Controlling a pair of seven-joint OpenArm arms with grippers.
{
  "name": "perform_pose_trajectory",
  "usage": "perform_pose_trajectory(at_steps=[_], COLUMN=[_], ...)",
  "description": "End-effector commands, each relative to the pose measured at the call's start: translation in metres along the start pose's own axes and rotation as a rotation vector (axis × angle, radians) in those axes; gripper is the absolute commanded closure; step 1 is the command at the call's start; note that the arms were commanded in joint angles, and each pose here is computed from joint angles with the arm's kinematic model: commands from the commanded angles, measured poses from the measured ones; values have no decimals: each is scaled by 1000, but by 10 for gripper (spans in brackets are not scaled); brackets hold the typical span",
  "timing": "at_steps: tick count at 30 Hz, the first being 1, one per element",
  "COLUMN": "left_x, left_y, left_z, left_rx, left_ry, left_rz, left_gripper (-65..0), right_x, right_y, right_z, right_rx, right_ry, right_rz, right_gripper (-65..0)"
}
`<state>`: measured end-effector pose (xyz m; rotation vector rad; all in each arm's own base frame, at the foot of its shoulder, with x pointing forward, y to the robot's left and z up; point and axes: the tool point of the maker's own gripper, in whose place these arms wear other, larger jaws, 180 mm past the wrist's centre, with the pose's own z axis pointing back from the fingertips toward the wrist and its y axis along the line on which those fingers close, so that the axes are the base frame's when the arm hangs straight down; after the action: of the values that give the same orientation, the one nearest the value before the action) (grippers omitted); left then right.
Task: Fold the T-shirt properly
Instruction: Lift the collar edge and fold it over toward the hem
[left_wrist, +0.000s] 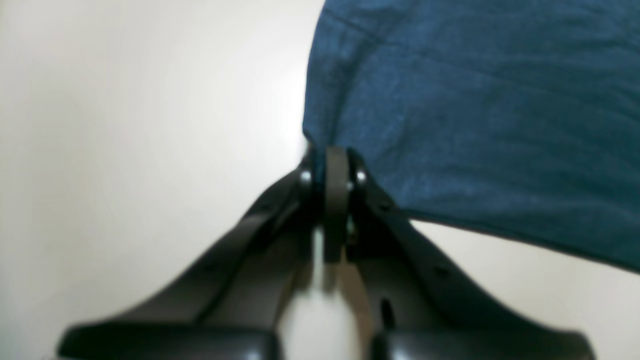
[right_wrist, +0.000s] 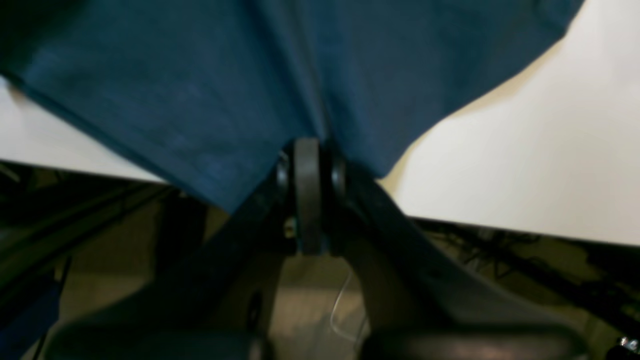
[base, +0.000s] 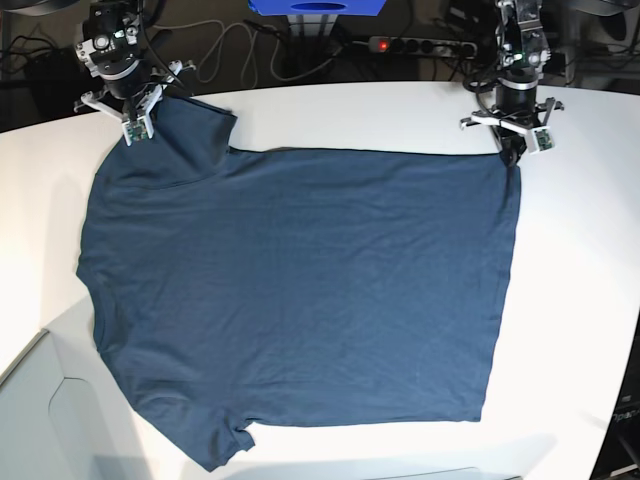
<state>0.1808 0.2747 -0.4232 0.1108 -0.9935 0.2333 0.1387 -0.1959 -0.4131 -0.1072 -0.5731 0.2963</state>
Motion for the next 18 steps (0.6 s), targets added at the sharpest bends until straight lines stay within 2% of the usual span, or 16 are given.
perform_pose_trajectory(at_steps=[1,13,18], left_x=[1,-5,-4], left_y=[2,-2,15], left_z=[5,41,48], left_rx=[2,-14,48], left_ry=[6,28,19], left_rz=[-15,-40,-14], left_gripper=[0,0,0], right_x=[14,52,62], right_y=[-3,-5,-6], right_z=[7,30,35], right_rx=[-7,-31,-37], right_ry=[-50,-164,-196], right_rz=[14,44,49], right_gripper=[-1,-1,-1])
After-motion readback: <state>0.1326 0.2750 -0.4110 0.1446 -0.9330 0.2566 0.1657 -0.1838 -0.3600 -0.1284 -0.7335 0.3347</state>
